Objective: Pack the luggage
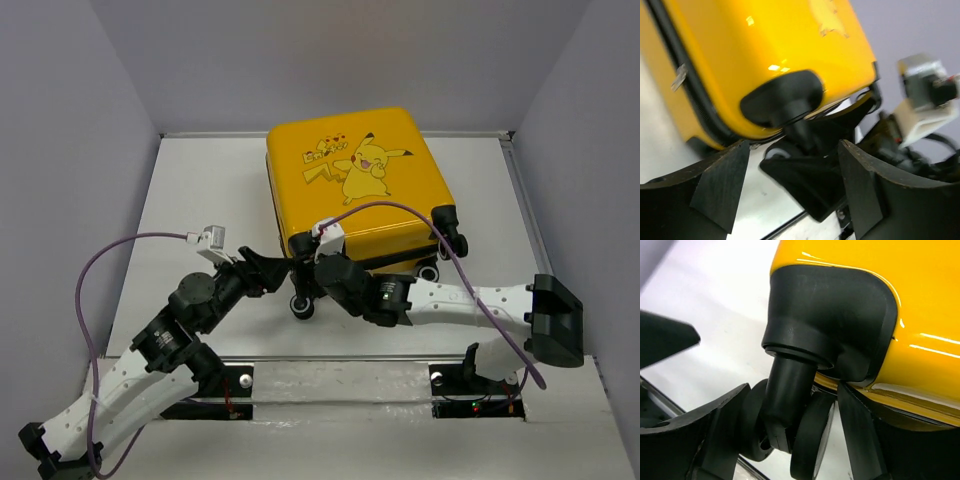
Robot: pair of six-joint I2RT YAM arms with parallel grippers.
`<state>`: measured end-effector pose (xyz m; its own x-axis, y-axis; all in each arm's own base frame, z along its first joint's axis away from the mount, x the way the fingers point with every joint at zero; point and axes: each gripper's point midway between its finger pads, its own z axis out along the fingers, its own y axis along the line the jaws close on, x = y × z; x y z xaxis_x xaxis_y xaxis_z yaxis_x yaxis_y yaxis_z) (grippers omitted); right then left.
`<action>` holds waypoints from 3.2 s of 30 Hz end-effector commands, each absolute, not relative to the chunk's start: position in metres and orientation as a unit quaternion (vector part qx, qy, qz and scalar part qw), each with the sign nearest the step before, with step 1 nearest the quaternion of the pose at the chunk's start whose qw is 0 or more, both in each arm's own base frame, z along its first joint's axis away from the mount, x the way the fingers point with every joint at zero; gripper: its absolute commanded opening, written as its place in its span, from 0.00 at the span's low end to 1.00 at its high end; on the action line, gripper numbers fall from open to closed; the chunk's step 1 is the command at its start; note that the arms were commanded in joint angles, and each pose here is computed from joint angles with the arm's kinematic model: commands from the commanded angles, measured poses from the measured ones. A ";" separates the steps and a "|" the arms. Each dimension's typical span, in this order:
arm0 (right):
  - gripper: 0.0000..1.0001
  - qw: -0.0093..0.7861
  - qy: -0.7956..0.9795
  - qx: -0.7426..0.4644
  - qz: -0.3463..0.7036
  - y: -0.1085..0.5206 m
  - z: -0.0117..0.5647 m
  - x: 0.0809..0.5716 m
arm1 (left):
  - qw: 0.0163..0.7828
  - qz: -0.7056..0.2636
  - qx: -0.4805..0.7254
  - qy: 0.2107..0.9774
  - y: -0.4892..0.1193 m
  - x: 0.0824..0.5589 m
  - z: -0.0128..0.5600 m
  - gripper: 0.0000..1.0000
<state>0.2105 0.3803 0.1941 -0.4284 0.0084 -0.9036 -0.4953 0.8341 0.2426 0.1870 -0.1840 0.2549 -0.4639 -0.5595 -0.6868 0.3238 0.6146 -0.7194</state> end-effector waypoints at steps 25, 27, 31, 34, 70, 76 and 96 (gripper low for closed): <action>0.07 0.524 0.823 -0.219 -0.005 0.349 0.244 0.244 | 0.511 -0.418 -0.032 0.751 -0.229 0.198 0.160 0.40; 0.07 0.527 0.822 -0.217 0.011 0.350 0.250 0.242 | 0.526 -0.407 -0.035 0.746 -0.230 0.206 0.162 0.39; 0.07 0.530 0.818 -0.217 0.042 0.356 0.255 0.238 | 0.549 -0.397 -0.031 0.735 -0.234 0.216 0.170 0.39; 0.07 0.530 0.817 -0.219 0.059 0.358 0.254 0.236 | 0.556 -0.380 -0.039 0.739 -0.234 0.223 0.167 0.39; 0.07 0.528 0.807 -0.232 0.127 0.382 0.247 0.214 | 0.588 -0.462 -0.060 0.661 -0.260 0.218 0.215 0.44; 0.07 0.529 0.805 -0.233 0.133 0.382 0.249 0.210 | 0.585 -0.467 -0.058 0.661 -0.270 0.219 0.217 0.36; 0.07 0.532 0.799 -0.240 0.144 0.385 0.251 0.203 | 0.601 -0.436 -0.089 0.664 -0.267 0.228 0.217 0.49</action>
<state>0.2173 0.3468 0.2043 -0.3761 -0.4026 -0.8345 -0.4686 0.8597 -0.2035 0.2081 -0.2580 0.1231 -0.4261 -0.4151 -0.8038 0.3572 0.7392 -0.5710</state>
